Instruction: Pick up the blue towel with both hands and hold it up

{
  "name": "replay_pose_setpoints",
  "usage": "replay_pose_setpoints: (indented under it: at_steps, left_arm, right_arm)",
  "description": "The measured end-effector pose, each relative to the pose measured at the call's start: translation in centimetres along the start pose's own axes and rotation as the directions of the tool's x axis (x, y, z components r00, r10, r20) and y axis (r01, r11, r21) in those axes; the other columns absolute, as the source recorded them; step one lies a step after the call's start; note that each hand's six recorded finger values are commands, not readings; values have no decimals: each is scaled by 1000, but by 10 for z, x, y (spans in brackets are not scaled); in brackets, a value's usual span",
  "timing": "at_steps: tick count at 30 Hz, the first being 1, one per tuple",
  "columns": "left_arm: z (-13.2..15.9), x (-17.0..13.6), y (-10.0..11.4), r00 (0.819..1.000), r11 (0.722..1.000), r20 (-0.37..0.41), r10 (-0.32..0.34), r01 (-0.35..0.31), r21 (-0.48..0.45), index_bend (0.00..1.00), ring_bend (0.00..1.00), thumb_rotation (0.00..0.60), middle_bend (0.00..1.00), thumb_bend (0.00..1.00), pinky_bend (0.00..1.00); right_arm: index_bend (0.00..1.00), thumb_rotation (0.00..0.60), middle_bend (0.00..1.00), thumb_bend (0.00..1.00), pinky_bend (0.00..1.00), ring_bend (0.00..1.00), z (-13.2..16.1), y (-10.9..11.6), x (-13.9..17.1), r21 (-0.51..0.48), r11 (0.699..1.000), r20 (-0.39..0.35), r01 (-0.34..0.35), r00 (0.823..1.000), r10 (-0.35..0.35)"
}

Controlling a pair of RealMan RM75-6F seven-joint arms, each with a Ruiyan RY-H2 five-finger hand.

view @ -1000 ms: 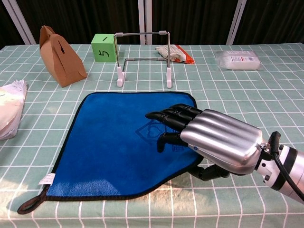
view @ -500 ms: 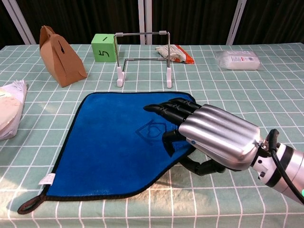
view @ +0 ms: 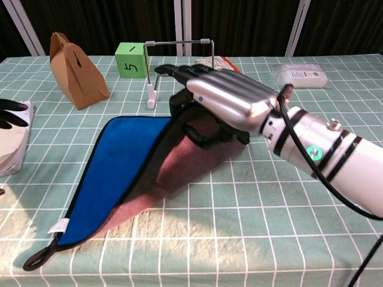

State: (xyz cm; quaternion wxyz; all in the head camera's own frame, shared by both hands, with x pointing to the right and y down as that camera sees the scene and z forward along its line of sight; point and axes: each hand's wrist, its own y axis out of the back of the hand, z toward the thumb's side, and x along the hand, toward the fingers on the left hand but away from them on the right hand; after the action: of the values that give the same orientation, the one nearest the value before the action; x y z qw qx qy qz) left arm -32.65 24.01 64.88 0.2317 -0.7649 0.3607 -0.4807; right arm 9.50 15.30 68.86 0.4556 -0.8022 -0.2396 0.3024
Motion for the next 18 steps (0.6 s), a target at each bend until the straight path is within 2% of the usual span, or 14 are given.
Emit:
replay_pose_setpoints:
  at_steps: [5,10,16,18]
  left_arm:
    - [11,17,-12,997,995,55,-52,57,-84,148,218,392,224,78,297]
    - [17,33,-25,993,986,81,-87,98,-136,205,266,327,275,74,350]
    - [23,42,-33,989,974,95,-111,128,-189,220,293,272,308,74,378]
    - [25,43,-33,988,968,103,-117,137,-211,229,301,221,317,74,385]
  right_arm:
    - [1000,600,0,497,0,0,-9,23,-41,-28,999,44,35,998,-34]
    - [1000,600,0,501,0,0,-13,42,-72,-39,997,73,67,995,-64]
    - [1000,600,0,502,0,0,-14,44,-89,-22,998,92,62,994,-60]
    - [1000,600,0,501,0,0,-15,44,-92,-18,998,98,60,994,-58]
